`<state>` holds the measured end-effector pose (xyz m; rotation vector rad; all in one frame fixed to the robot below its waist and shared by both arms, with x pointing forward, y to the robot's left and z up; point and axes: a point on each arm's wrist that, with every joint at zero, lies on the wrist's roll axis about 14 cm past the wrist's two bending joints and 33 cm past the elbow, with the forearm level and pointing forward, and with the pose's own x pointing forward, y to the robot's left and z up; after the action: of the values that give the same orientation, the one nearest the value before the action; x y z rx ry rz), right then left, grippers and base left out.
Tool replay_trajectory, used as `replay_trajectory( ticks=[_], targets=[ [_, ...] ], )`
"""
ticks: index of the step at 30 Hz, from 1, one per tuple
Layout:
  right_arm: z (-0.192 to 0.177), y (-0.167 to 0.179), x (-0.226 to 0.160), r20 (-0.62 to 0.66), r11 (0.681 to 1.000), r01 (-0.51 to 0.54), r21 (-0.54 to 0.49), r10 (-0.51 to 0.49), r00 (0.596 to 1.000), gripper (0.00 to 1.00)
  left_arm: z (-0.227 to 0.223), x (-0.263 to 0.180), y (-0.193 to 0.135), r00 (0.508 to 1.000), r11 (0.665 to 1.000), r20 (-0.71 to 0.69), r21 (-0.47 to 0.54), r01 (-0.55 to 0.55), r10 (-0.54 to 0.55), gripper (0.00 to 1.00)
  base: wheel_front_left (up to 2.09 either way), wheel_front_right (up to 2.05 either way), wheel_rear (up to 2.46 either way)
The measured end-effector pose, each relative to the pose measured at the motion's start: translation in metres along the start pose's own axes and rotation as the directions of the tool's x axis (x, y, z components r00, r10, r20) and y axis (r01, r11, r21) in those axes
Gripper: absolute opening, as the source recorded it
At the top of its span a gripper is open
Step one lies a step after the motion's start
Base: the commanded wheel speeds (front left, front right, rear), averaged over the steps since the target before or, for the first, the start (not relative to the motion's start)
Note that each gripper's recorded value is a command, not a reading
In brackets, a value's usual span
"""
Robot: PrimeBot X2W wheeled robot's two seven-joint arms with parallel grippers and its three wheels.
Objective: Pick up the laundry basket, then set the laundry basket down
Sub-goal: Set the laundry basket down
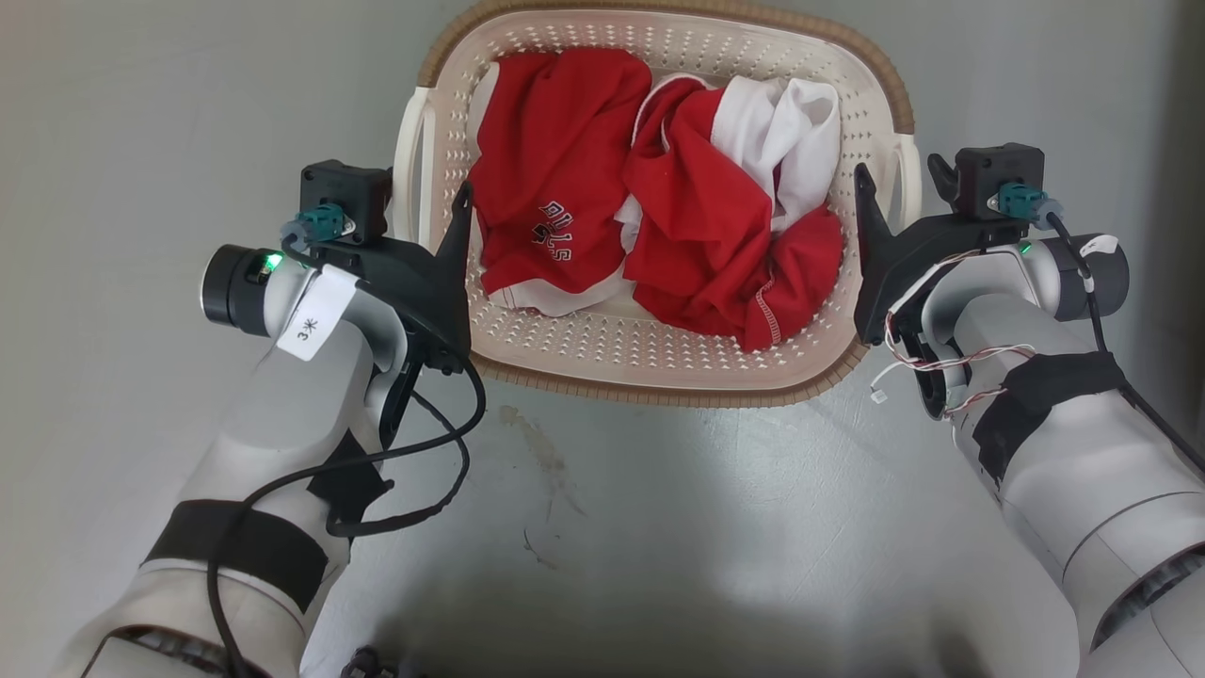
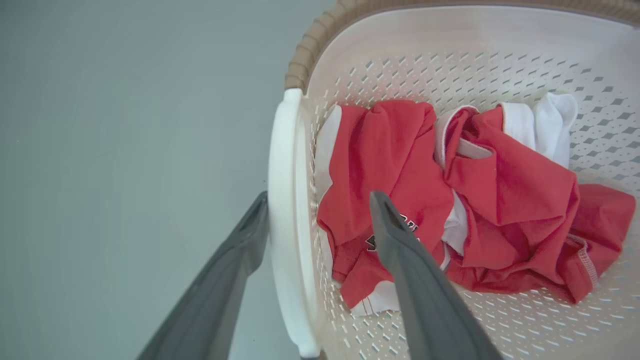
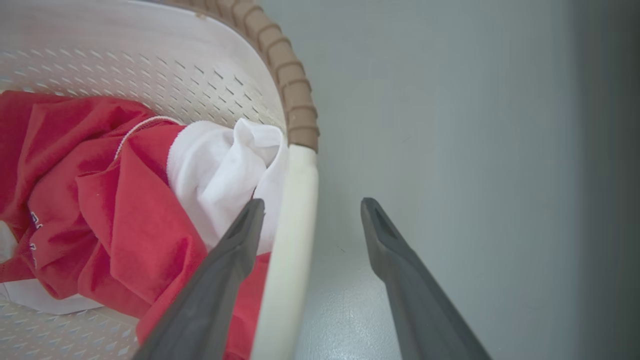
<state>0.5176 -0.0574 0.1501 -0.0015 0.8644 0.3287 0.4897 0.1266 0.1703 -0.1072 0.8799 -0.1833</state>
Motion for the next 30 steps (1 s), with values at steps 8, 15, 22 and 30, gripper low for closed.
replay_trajectory(
  ticks=[8, 15, 22, 30],
  targets=[
    [0.005, 0.004, -0.001, 0.014, 1.000, -0.018, 0.011, 0.017, 1.000, 1.00, 0.006, -0.003, -0.001, 1.000, 1.000, 0.017, 0.000, 0.000, 0.000, 1.00, 0.00, 0.00, 0.00],
    [0.014, 0.007, -0.007, 0.033, 1.000, -0.020, 0.009, 0.020, 0.999, 1.00, 0.015, -0.010, -0.002, 0.999, 1.000, 0.042, 0.007, -0.006, 0.005, 1.00, 0.00, 0.00, 0.00],
    [0.025, 0.008, -0.016, 0.054, 1.000, -0.017, 0.006, 0.016, 0.998, 1.00, 0.021, -0.020, -0.003, 0.998, 1.000, 0.064, -0.010, -0.018, 0.018, 1.00, 0.00, 0.00, 0.00],
    [0.035, 0.011, -0.032, 0.081, 1.000, -0.016, 0.014, 0.015, 0.997, 1.00, 0.039, -0.032, -0.005, 0.994, 1.000, 0.111, -0.012, -0.022, 0.023, 1.00, 0.00, 0.00, 0.00]
  ],
)
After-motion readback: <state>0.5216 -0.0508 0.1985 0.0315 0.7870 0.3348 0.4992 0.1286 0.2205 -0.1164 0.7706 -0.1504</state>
